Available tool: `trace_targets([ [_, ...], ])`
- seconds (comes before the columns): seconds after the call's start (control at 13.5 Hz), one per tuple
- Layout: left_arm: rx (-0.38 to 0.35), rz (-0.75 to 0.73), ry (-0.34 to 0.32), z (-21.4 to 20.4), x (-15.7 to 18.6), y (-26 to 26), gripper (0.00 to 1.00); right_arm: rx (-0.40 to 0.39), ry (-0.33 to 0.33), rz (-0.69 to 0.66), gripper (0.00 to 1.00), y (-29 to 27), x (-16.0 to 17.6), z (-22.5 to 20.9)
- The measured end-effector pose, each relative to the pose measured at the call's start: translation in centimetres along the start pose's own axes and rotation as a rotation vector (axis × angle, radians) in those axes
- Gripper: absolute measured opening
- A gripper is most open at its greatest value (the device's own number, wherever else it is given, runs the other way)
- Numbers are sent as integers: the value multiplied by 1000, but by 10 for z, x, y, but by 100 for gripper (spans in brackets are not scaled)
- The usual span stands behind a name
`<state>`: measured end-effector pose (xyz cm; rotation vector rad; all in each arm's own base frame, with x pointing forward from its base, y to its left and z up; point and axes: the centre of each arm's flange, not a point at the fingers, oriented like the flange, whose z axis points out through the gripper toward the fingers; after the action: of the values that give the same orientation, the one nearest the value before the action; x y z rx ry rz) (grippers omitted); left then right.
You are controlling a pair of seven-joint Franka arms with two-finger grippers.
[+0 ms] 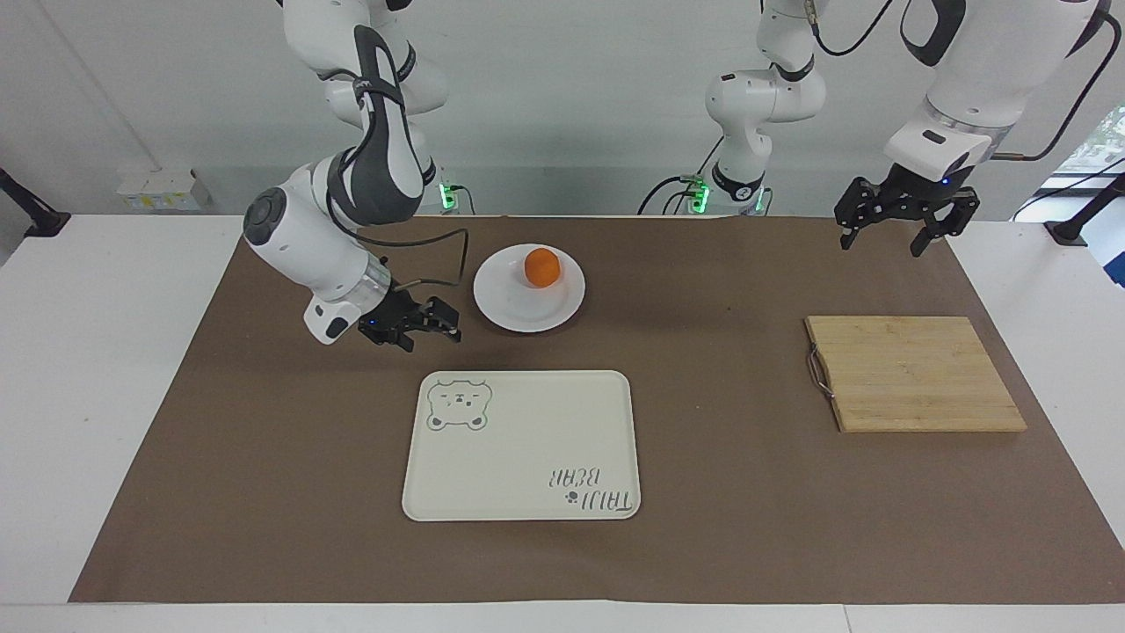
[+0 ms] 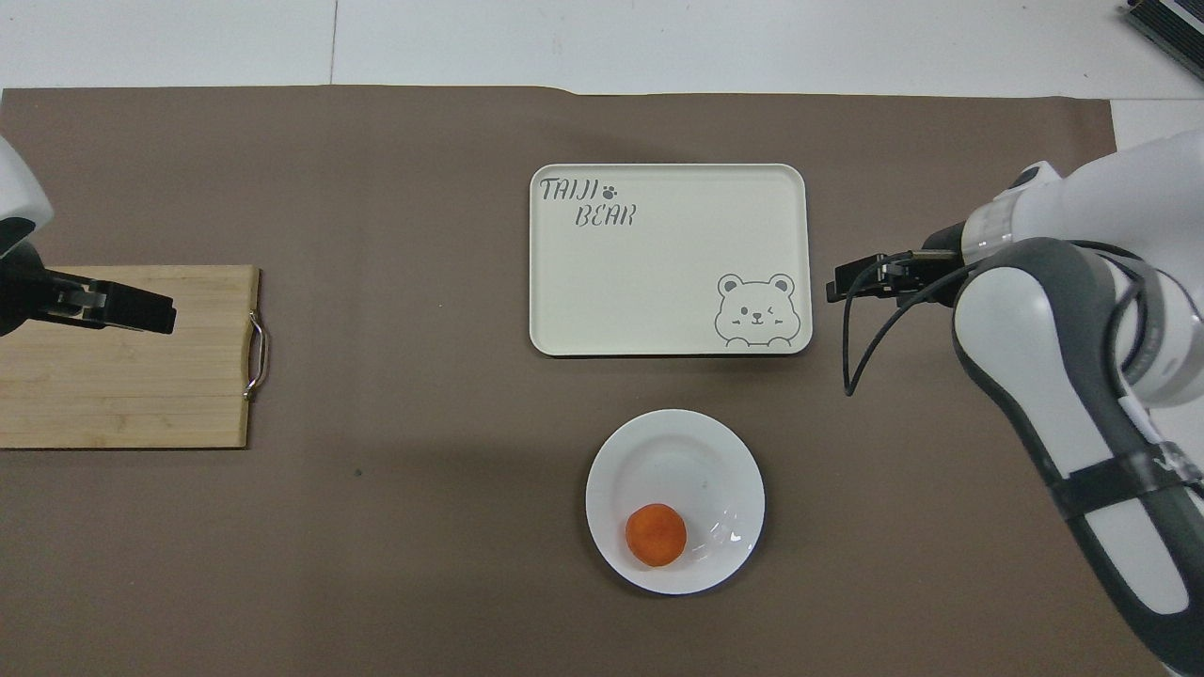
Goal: Place orange and plate with both arms
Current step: 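Move the right gripper to the plate rim and grip it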
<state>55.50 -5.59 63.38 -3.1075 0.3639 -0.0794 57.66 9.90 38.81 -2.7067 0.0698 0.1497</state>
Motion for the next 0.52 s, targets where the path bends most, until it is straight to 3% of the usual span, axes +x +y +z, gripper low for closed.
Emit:
trace_targets([
  [0.52, 2, 0, 4, -4, 0, -3, 100, 116, -121, -62, 100, 17, -90, 48],
])
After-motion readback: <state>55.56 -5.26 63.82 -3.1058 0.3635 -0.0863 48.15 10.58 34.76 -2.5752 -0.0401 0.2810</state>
